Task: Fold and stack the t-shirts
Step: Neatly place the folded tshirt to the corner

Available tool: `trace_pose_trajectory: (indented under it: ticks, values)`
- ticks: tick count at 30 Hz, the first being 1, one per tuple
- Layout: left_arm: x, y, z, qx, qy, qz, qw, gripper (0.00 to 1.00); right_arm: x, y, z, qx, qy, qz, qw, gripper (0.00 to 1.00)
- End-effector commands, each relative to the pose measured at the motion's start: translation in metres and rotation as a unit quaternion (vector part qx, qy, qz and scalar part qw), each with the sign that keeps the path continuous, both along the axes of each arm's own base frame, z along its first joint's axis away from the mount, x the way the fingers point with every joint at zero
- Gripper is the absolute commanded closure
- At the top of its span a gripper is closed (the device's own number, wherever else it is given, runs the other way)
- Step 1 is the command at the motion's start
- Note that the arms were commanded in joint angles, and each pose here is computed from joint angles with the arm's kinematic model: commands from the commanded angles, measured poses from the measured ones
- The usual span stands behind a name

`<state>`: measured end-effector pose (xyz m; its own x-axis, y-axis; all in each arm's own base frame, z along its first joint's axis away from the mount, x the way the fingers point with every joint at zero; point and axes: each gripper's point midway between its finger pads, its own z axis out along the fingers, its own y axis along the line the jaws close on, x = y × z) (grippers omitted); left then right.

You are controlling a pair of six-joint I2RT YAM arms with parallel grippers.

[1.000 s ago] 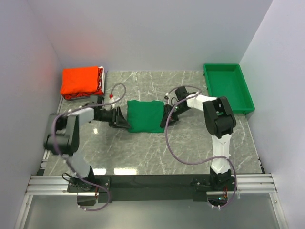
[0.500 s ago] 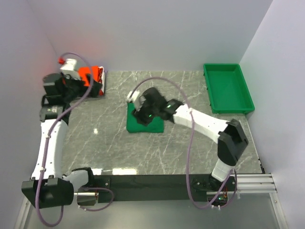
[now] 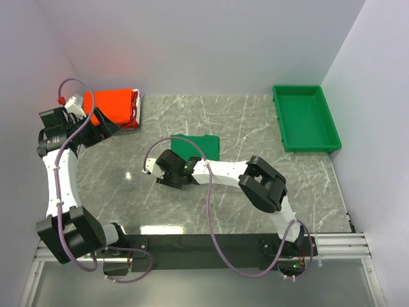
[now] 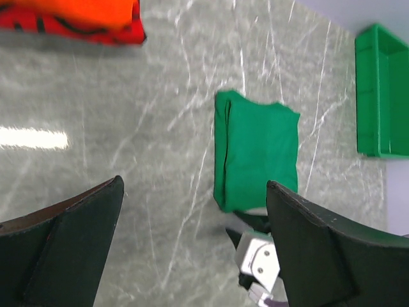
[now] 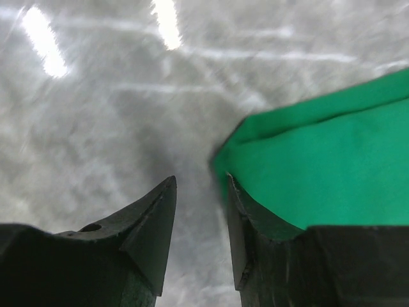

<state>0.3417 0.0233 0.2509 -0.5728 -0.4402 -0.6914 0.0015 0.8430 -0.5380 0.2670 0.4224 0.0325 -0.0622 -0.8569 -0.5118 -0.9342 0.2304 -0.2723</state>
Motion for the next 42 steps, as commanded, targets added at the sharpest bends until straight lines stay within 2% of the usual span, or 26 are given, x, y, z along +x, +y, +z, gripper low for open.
trace_pose_trajectory:
  ticks: [1, 8, 10, 12, 13, 14, 23, 27, 29, 30, 31, 36, 39, 42]
  values:
    - [-0.011, -0.008, -0.017, -0.023, 0.035, -0.018, 0.999, 0.01, 0.028, 0.016, 0.013, 0.017, -0.057, -0.014, 0.998, 0.56]
    - [-0.013, -0.009, -0.036, -0.022, 0.044, -0.027, 0.998, 0.01, 0.031, 0.011, -0.002, -0.006, -0.065, -0.007, 0.998, 0.6]
    - [-0.012, -0.009, -0.041, -0.024, 0.044, -0.032, 0.998, 0.01, 0.031, 0.009, -0.007, -0.014, -0.064, -0.008, 0.998, 0.69]
    - [-0.014, -0.013, -0.051, -0.03, 0.045, -0.039, 0.998, 0.02, 0.032, 0.007, -0.007, -0.018, -0.064, -0.01, 0.998, 0.83]
    - [-0.011, -0.013, -0.049, -0.027, 0.028, -0.04, 0.998, 0.08, 0.034, 0.006, -0.004, -0.017, -0.064, -0.013, 0.998, 0.92]
    - [-0.016, -0.016, -0.062, -0.037, 0.038, -0.04, 0.998, 0.1, 0.035, 0.006, 0.0, -0.013, -0.065, -0.017, 0.998, 1.0]
    - [-0.024, -0.048, -0.113, -0.134, 0.073, -0.043, 0.987, 0.18, 0.051, -0.001, 0.071, 0.087, -0.024, -0.052, 0.995, 1.0]
    - [-0.024, -0.071, -0.124, -0.154, 0.076, -0.062, 0.983, 0.15, 0.053, -0.004, 0.092, 0.12, -0.012, -0.059, 0.991, 1.0]
    - [-0.022, -0.086, -0.13, -0.164, 0.088, -0.07, 0.98, 0.1, 0.053, -0.004, 0.096, 0.131, -0.005, -0.058, 0.99, 1.0]
    - [-0.015, -0.09, -0.127, -0.166, 0.073, -0.076, 0.98, 0.07, 0.054, -0.005, 0.102, 0.139, -0.007, -0.059, 0.989, 1.0]
    - [-0.015, -0.101, -0.134, -0.19, 0.096, -0.074, 0.974, 0.06, 0.054, -0.005, 0.103, 0.142, -0.004, -0.058, 0.988, 1.0]
    - [0.007, -0.13, -0.137, -0.254, 0.101, -0.049, 0.961, 0.01, 0.049, -0.005, 0.112, 0.157, 0.009, -0.052, 0.986, 1.0]
    - [0.021, -0.151, -0.136, -0.262, 0.095, -0.064, 0.958, 0.01, 0.047, -0.007, 0.11, 0.159, 0.014, -0.049, 0.986, 1.0]
    - [0.038, -0.158, -0.143, -0.272, 0.107, -0.046, 0.955, 0.0, 0.044, -0.007, 0.106, 0.157, 0.022, -0.05, 0.986, 1.0]
